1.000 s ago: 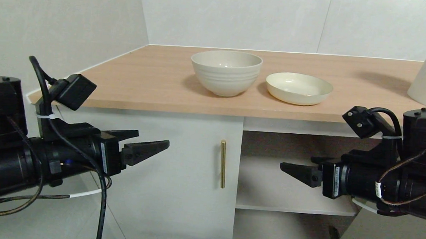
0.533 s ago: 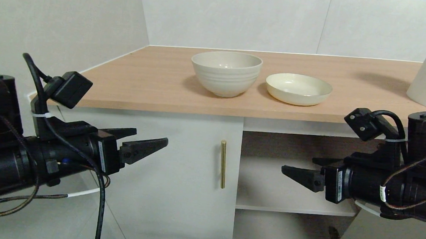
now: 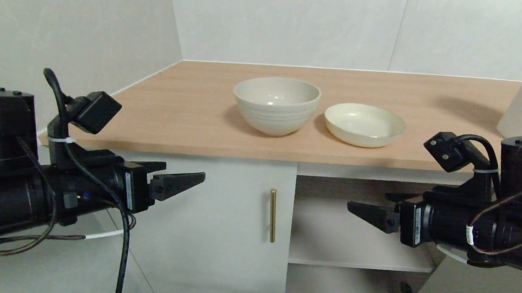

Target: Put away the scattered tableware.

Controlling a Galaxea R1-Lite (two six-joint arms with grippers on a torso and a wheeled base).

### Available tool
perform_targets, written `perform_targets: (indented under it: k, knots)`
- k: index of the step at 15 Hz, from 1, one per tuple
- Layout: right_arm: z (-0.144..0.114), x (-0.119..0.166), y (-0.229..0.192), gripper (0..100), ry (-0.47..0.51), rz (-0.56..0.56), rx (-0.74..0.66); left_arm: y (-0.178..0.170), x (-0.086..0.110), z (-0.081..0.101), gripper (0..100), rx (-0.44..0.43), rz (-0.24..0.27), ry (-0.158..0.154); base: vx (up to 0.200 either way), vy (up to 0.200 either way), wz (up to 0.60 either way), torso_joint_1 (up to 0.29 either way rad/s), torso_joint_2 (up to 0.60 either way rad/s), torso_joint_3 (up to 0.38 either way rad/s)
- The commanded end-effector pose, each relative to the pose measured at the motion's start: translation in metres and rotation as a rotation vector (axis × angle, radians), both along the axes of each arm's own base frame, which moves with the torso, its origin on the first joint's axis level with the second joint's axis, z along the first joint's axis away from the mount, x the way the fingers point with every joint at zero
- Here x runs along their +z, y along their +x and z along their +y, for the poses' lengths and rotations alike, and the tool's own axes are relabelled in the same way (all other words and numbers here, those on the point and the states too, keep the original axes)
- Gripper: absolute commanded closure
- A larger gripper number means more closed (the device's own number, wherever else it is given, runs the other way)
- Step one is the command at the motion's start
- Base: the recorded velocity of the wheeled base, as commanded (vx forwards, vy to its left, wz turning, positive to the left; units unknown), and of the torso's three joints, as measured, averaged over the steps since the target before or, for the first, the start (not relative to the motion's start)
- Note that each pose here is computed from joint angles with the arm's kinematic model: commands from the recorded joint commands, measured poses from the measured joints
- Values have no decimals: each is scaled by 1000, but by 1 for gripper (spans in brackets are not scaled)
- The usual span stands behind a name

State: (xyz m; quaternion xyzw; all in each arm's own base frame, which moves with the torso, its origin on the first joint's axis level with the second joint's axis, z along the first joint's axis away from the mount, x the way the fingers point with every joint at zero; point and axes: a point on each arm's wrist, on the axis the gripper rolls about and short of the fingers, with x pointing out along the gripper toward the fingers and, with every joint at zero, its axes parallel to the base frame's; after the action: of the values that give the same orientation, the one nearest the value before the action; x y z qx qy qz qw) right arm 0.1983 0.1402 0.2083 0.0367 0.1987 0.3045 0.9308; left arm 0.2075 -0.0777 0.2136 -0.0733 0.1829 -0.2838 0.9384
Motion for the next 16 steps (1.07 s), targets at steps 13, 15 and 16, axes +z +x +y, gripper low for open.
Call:
perform_targets:
  k: [13,15,16]
  knots:
    - [-1,-2,5,0,-4,7,-15,27,-7,-25,0,-3,167,-86,0,0,0,178,-492,-292]
    - [-4,-2,6,0,-17,-3,-18,45,-2,-31,0,4,154,-92,0,0,0,208,-508,-276]
    - [-6,-2,8,0,-20,-6,-27,53,-3,-33,0,12,164,-98,0,0,0,168,-388,-207]
